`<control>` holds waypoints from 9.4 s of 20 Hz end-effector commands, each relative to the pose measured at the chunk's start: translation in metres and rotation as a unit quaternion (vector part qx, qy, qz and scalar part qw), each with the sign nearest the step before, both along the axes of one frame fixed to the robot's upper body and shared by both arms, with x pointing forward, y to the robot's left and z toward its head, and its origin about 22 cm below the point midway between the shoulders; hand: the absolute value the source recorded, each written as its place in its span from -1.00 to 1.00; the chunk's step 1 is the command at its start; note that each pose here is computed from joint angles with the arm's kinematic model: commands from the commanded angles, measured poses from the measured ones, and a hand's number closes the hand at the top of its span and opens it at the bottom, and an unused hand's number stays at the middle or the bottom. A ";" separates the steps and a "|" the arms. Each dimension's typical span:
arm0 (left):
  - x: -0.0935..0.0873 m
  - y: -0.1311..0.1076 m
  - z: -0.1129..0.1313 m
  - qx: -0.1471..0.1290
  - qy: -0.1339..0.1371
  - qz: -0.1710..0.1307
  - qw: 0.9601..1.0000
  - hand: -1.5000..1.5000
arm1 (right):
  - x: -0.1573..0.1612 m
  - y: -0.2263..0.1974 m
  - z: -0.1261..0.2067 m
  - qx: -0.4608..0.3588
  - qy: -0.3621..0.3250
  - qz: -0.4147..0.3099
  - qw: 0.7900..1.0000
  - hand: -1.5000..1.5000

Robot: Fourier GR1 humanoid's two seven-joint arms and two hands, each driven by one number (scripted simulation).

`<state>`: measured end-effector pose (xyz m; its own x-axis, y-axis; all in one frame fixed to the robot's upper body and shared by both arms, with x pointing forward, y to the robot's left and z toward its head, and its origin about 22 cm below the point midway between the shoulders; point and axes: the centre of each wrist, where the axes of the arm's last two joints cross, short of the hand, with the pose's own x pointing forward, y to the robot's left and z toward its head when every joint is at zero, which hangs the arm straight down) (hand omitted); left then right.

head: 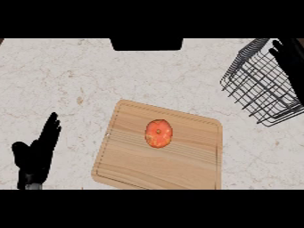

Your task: Pick the squash from the cutting board and place it in the basket

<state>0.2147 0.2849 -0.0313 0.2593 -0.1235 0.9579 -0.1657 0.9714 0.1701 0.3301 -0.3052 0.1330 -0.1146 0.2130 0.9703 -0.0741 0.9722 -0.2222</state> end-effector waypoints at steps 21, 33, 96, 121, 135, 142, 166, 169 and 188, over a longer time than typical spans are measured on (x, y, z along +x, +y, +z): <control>-0.006 0.007 -0.020 -0.024 0.147 -0.033 0.988 0.00 | 0.024 0.245 -0.063 -0.257 -0.041 -0.134 0.956 -1.00; -0.034 0.018 -0.028 -0.024 0.167 -0.012 0.986 0.00 | 0.018 0.302 0.077 -0.461 0.104 -0.073 0.878 -1.00; -0.017 0.006 -0.015 -0.025 0.149 -0.036 0.988 0.00 | -0.045 0.281 -0.049 -0.491 0.239 -0.036 0.837 -1.00; -0.022 0.001 -0.029 -0.030 0.151 -0.041 0.987 0.00 | -0.045 0.283 -0.105 -0.527 0.266 -0.017 0.807 1.00; -0.017 0.005 -0.016 -0.019 0.146 -0.062 0.987 0.00 | -0.049 0.295 -0.095 -0.529 0.310 -0.111 0.782 1.00; -0.013 0.010 -0.014 -0.023 0.156 -0.052 0.986 0.00 | -0.052 0.310 -0.084 -0.534 0.250 -0.167 0.790 1.00; -0.036 0.020 -0.014 -0.026 0.161 -0.017 0.987 0.00 | -0.041 0.252 0.153 -0.201 -0.023 -0.464 0.862 1.00; -0.033 0.019 -0.019 -0.028 0.160 -0.013 0.987 0.00 | -0.038 0.233 0.160 -0.206 -0.003 -0.489 0.848 1.00; -0.028 0.018 -0.015 -0.024 0.154 -0.032 0.987 0.00 | -0.030 0.110 0.133 -0.196 0.051 -0.520 0.830 1.00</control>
